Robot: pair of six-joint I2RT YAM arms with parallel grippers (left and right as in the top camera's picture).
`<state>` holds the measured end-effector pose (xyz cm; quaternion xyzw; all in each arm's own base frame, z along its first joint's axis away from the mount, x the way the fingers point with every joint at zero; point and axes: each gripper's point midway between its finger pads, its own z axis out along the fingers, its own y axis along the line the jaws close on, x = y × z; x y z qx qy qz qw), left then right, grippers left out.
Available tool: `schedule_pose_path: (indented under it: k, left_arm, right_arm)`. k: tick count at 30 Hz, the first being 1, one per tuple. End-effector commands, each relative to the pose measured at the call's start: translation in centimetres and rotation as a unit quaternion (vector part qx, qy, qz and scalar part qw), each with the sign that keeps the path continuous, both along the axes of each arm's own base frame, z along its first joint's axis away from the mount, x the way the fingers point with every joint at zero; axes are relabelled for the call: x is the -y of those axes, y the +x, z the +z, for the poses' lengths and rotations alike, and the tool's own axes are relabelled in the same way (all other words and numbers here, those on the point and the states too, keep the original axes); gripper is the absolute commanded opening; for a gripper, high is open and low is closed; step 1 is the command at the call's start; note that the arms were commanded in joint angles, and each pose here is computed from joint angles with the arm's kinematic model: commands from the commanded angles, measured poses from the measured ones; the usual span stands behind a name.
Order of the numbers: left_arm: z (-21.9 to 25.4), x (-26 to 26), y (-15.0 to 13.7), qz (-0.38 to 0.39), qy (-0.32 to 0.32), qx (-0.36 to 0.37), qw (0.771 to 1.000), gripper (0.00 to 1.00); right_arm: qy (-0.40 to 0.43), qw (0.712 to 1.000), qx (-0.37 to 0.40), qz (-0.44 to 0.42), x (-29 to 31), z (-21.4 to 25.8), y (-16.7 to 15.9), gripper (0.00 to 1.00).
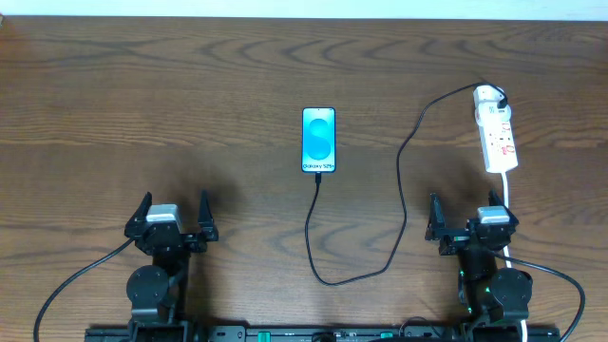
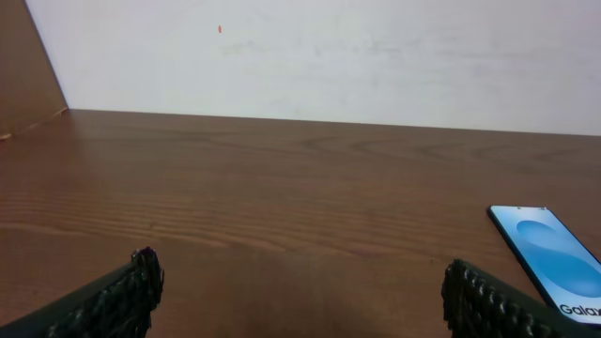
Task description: Plug charger to phone and switch on socket
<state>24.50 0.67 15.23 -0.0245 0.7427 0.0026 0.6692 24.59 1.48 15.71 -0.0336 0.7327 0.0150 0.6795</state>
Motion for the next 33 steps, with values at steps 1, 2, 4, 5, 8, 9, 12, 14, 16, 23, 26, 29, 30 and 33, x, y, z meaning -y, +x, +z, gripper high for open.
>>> schedule_pose_path:
  k: [1, 2, 4, 5, 8, 9, 12, 14, 16, 23, 26, 29, 30, 33]
  left_arm:
    - [-1.64, -0.54, -0.16, 0.013, 0.01, -0.027, 0.999, 0.96]
    - [-1.64, -0.54, -0.16, 0.013, 0.01, -0.027, 0.999, 0.96]
    - [-1.64, -0.54, -0.16, 0.013, 0.01, -0.027, 0.999, 0.96]
    - [-1.64, -0.54, -0.16, 0.013, 0.01, -0.027, 0.999, 0.96]
    - [-1.64, -0.54, -0.16, 0.013, 0.01, -0.027, 0.999, 0.96]
    - [-1.64, -0.54, -0.16, 0.013, 0.01, -0.027, 0.999, 0.96]
    - [-1.64, -0.54, -0.16, 0.013, 0.01, -0.027, 0.999, 0.96]
    - [-1.64, -0.54, -0.16, 0.013, 0.01, -0.027, 0.999, 0.96]
    - [-1.64, -0.54, -0.16, 0.013, 0.01, -0.027, 0.999, 0.96]
    - [-1.64, -0.54, -0.16, 0.013, 0.01, -0.027, 0.999, 0.96]
    - [-1.64, -0.54, -0.16, 0.013, 0.01, -0.027, 0.999, 0.96]
    - [-1.65, -0.54, -0.16, 0.013, 0.01, -0.027, 0.999, 0.96]
    - [-1.64, -0.54, -0.16, 0.013, 0.01, -0.027, 0.999, 0.96]
    - [-1.64, -0.54, -0.16, 0.013, 0.01, -0.027, 0.999, 0.96]
  right_arm:
    - [0.007, 1.0, 0.0, -0.008, 0.31, -0.06, -0.01, 0.99]
    - [0.007, 1.0, 0.0, -0.008, 0.31, -0.06, -0.01, 0.99]
    - [0.007, 1.0, 0.0, -0.008, 0.31, -0.06, -0.01, 0.99]
    - [0.006, 1.0, 0.0, -0.008, 0.31, -0.06, -0.01, 0.99]
    - [0.007, 1.0, 0.0, -0.008, 0.31, -0.06, -0.01, 0.99]
    - [0.007, 1.0, 0.0, -0.008, 0.31, -0.06, -0.01, 0.99]
    - [0.007, 1.0, 0.0, -0.008, 0.31, -0.06, -0.01, 0.99]
    - [0.007, 1.0, 0.0, -0.008, 0.31, -0.06, -0.01, 0.99]
    - [0.006, 1.0, 0.0, -0.008, 0.31, -0.06, -0.01, 0.99]
    - [0.007, 1.0, 0.0, -0.008, 0.31, -0.06, -0.01, 0.99]
    - [0.007, 1.0, 0.0, -0.008, 0.31, -0.06, -0.01, 0.99]
    - [0.006, 1.0, 0.0, -0.008, 0.31, -0.06, -0.01, 0.99]
    - [0.007, 1.0, 0.0, -0.008, 0.31, -0.06, -0.01, 0.99]
    - [0.006, 1.0, 0.0, -0.008, 0.31, -0.06, -0.01, 0.99]
